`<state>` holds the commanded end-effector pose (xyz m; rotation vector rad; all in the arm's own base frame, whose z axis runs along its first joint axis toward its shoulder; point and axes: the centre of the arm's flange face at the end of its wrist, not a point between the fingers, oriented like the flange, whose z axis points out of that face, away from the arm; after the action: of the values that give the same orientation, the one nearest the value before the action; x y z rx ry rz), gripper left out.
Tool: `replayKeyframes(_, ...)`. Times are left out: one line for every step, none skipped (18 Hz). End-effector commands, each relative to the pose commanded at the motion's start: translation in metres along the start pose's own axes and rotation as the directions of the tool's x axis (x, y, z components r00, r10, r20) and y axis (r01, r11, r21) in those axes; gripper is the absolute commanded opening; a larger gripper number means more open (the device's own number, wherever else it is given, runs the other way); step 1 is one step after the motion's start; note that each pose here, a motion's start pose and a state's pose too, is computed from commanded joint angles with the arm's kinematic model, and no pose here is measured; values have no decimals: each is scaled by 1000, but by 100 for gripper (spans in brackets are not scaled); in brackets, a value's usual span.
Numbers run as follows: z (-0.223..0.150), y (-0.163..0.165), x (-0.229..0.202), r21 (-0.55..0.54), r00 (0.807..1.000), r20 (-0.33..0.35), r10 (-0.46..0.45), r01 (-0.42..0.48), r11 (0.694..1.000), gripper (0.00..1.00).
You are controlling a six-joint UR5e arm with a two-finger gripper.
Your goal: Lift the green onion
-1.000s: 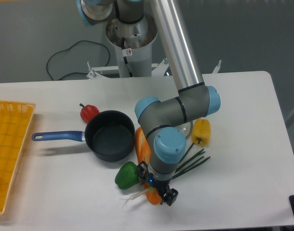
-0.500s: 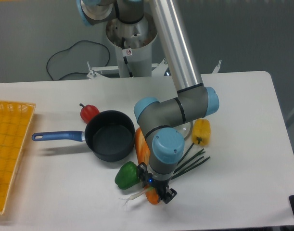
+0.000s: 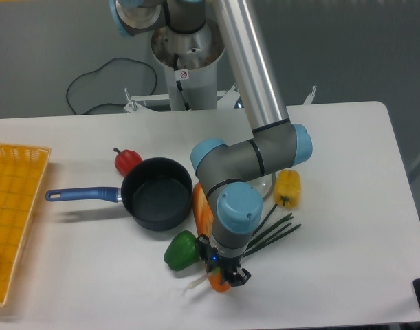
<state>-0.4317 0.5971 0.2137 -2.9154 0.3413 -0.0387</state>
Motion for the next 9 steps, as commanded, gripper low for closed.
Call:
replayKeyframes(0,0,0,0,1000,0,0,0,1000,0)
replayKeyframes(0,0,0,0,1000,0,2,-2,1000,0)
replayKeyframes(-1,0,0,0,1000,0,2,-2,1000,0)
replayKeyframes(-1,0,0,0,1000,0,2,-2,1000,0)
replayKeyframes(0,0,1,-1,1000,-1,1,-1,1000,0)
replayKeyframes(-1,0,1,0,1000,0,2,-2,1000,0)
replayKeyframes(-2,0,1,1,1000,1,2,-2,1000,0)
replayKeyframes(-5,0,0,4,1000,3,1,-1,1000,0)
replayKeyframes(-7,0,0,5,1000,6,3,-3,1000,0)
